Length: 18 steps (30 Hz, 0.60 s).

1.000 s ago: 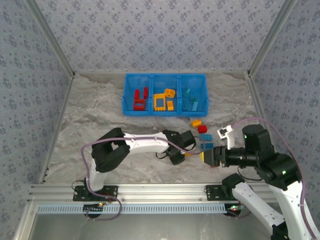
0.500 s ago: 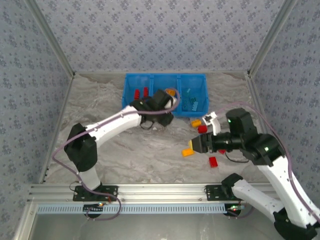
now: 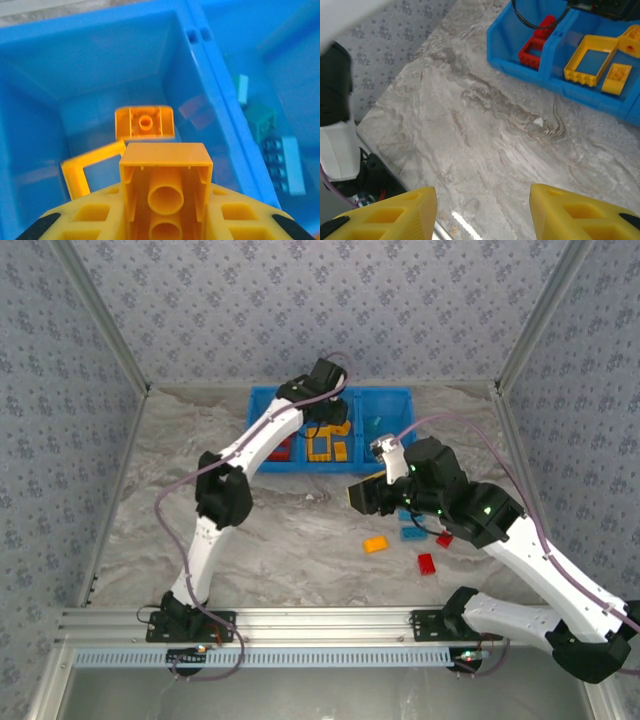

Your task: Sort the legos into containers by color

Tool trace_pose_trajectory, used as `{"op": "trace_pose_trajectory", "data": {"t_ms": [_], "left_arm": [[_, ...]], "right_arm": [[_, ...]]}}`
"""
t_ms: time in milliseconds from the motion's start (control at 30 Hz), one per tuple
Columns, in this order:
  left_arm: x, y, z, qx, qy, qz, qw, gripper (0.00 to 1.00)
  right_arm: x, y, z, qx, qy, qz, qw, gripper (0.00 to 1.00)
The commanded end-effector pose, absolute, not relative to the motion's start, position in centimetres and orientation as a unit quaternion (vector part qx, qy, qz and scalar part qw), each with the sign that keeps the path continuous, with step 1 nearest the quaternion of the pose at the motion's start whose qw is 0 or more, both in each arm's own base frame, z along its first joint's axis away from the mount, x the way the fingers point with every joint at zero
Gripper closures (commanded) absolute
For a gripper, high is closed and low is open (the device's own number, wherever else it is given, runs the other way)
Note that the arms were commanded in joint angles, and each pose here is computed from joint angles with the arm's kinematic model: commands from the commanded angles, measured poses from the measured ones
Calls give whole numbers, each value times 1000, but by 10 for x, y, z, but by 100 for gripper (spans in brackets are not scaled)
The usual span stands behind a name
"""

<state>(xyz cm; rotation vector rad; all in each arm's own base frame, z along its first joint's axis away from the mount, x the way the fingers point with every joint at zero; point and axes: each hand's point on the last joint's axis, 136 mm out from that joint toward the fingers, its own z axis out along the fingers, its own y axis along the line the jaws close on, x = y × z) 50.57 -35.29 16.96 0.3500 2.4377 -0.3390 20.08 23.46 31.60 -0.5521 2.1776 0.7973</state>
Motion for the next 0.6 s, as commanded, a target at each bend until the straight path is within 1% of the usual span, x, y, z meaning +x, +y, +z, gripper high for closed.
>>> {"op": "trace_pose_trajectory", "data": {"t_ms": [0,167,267,400,567], "left_arm": [[519,-333,164,96,939,-76,320,73],[539,-321,138,60,940,-36,333,76],[548,-326,128,61,936,-38,343,75],[557,-329,120,58,932,-37,357,74],[560,-329,109,56,933,-32,355,72]], "right_arm": [[208,230,329,-209,838,300,405,45],[205,222,329,-196,835,301,416,45],[204,219,323,-193,836,299,418,44],[204,218,319,-192,840,297,412,44],[203,217,312,-189,844,296,404,44]]}}
